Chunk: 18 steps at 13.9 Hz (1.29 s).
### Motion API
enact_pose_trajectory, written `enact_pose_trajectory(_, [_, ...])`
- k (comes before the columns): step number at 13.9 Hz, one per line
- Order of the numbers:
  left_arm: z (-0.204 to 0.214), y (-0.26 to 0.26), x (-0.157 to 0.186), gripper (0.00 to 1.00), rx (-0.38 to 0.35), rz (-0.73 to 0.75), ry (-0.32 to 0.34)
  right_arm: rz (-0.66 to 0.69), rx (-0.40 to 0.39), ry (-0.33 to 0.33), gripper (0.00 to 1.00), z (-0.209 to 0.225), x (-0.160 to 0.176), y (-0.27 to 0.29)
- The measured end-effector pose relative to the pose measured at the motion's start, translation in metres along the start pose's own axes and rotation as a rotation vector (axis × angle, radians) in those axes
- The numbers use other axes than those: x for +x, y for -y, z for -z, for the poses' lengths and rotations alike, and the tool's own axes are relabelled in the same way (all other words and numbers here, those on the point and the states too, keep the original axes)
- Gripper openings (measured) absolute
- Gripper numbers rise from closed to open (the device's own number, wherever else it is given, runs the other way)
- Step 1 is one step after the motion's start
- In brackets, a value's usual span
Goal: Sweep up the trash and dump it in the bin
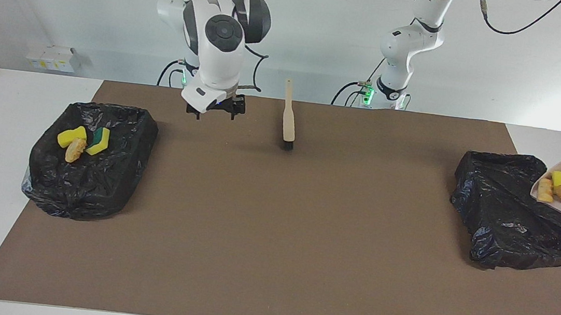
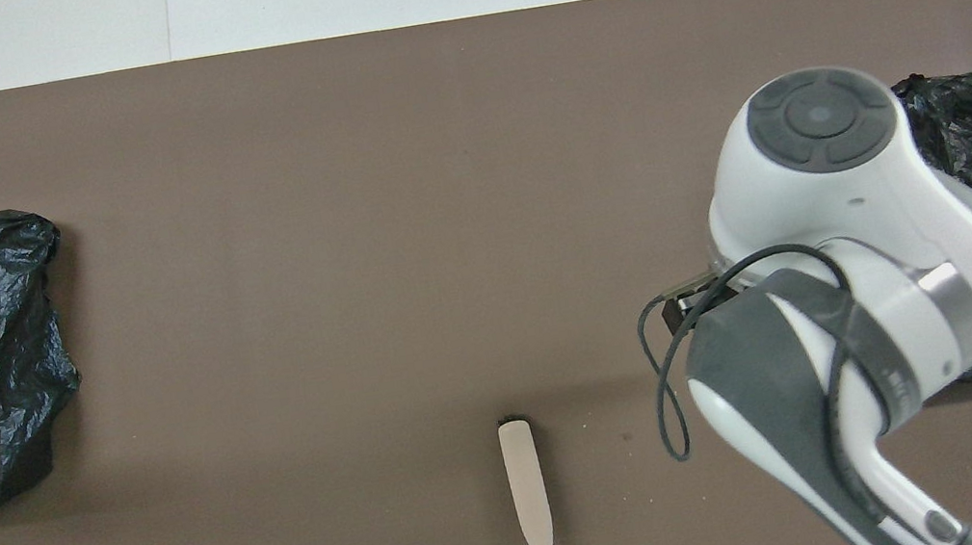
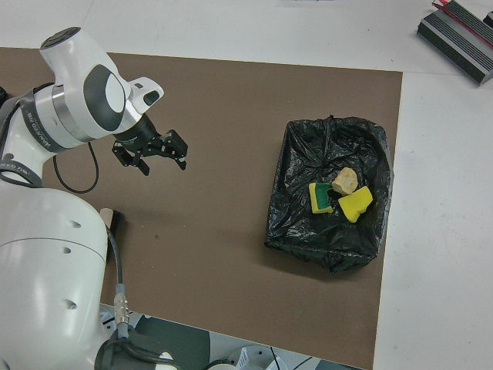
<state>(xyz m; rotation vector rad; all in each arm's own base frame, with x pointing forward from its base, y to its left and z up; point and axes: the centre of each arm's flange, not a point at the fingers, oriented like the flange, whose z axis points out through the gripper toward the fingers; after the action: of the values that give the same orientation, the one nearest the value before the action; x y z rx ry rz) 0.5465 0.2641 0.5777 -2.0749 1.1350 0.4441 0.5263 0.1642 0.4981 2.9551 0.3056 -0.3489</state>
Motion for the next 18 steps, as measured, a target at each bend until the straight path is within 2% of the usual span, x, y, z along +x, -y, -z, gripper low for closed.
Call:
enact_pose_trajectory(2, [0.012,-0.001,0.021,0.31,0.055,-0.026,0.059,0.0,0.0,-0.034,1.0,0.015,0.004,-0.047])
enact_pose_trajectory(4, [0.013,-0.002,0.027,0.31,0.081,-0.046,0.099,-0.015,0.007,-0.063,1.0,0.028,0.004,-0.077])
enact_pose_trajectory(8, [0.023,-0.001,0.033,0.31,0.131,-0.113,0.201,-0.054,0.009,-0.077,1.0,0.037,0.0,-0.098])
enact_pose_trajectory(11, [0.044,-0.003,0.05,0.31,0.136,-0.157,0.237,-0.082,0.012,-0.075,1.0,0.036,-0.001,-0.113])
enact_pose_trajectory(13, [0.056,0.005,0.043,0.31,0.145,-0.235,0.244,-0.094,0.013,-0.074,1.0,0.035,-0.002,-0.12])
enact_pose_trajectory(15, [0.071,0.019,0.031,0.31,0.143,-0.309,0.217,-0.092,0.013,-0.074,1.0,0.035,-0.002,-0.119])
enact_pose_trajectory(16, [0.077,0.023,0.027,0.31,0.12,-0.32,0.164,-0.091,0.013,-0.074,1.0,0.035,-0.002,-0.118])
enact_pose_trajectory(18, [0.078,0.02,0.026,0.31,0.013,-0.296,0.045,-0.09,0.013,-0.075,1.0,0.035,-0.002,-0.117])
